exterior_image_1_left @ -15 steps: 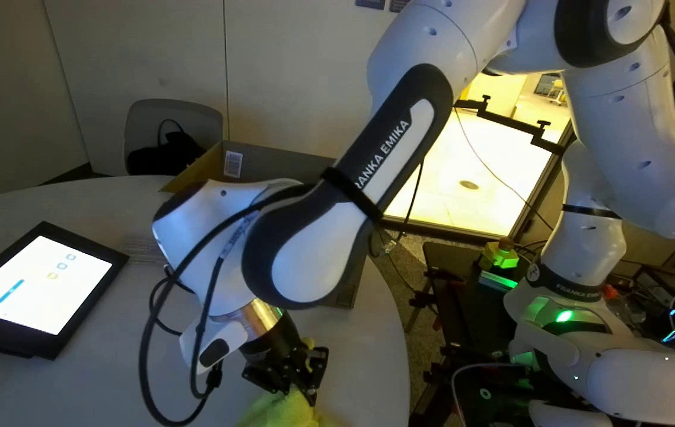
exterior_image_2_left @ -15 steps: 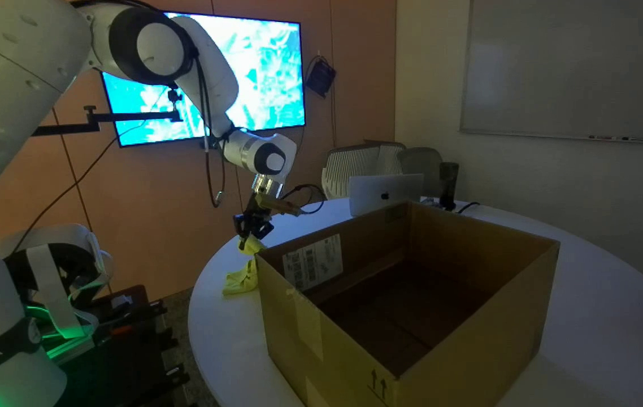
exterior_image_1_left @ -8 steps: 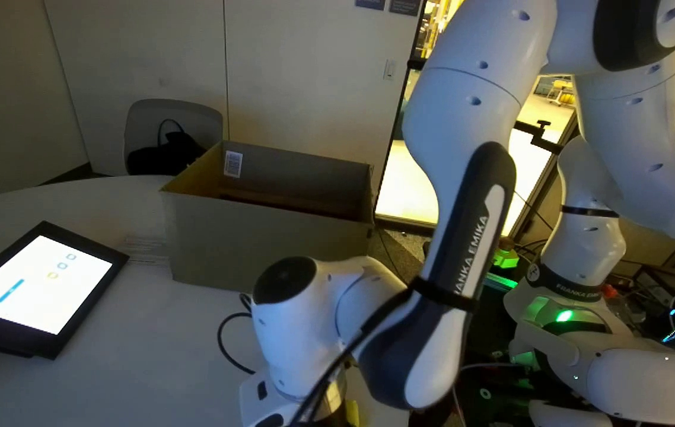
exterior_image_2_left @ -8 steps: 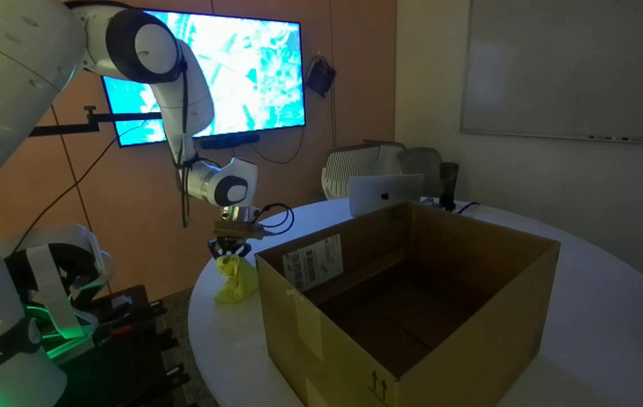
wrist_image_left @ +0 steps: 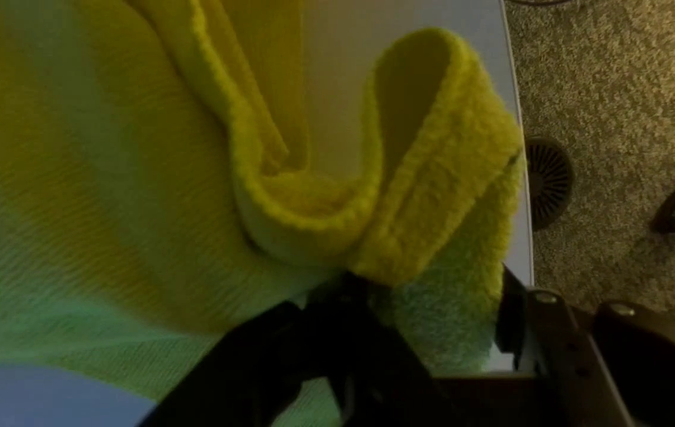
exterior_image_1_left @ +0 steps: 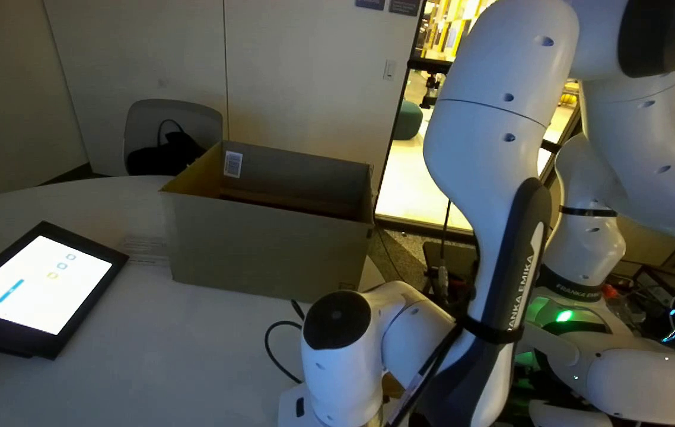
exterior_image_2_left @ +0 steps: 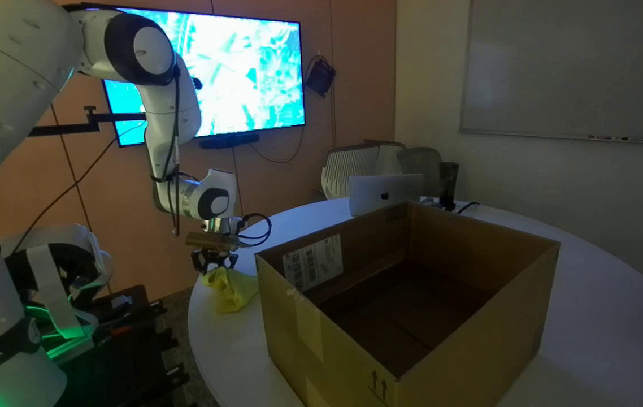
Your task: Put the marker on the cloth, then fold the cloth and put it in the box
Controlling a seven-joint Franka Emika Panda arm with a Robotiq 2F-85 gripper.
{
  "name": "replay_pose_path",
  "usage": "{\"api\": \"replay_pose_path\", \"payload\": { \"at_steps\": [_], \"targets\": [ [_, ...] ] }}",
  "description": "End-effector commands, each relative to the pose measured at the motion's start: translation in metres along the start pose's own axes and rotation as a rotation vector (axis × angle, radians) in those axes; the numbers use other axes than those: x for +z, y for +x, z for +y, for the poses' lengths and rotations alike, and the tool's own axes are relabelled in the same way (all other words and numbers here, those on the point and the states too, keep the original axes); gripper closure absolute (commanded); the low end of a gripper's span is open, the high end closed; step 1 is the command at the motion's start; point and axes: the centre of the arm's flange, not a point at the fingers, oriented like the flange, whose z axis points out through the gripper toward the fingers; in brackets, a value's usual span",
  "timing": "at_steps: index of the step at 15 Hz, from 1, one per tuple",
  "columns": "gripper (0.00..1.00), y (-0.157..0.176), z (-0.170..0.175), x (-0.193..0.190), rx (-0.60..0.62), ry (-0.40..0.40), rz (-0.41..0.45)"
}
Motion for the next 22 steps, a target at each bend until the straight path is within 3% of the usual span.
{"api": "replay_pose_path", "payload": {
  "at_steps": [1, 4, 8, 10, 15, 22],
  "targets": [
    [0.22, -0.005, -0.013, -0.039, 0.03, -0.037, 0.014],
    [0.0, -0.003, -0.022, -0.081, 0.013, -0.055, 0.044],
    [0.0, -0.004, -0.031, -0.125, -0.006, -0.112, 0.073],
    [0.0, -0.005, -0.03, -0.128, 0.015, -0.138, 0.063],
    [0.0, -0.011, -0.019, -0.099, 0.151, -0.251, 0.019],
    [0.0, -0.025, -0.004, -0.048, 0.266, -0.253, -0.08]
  ]
}}
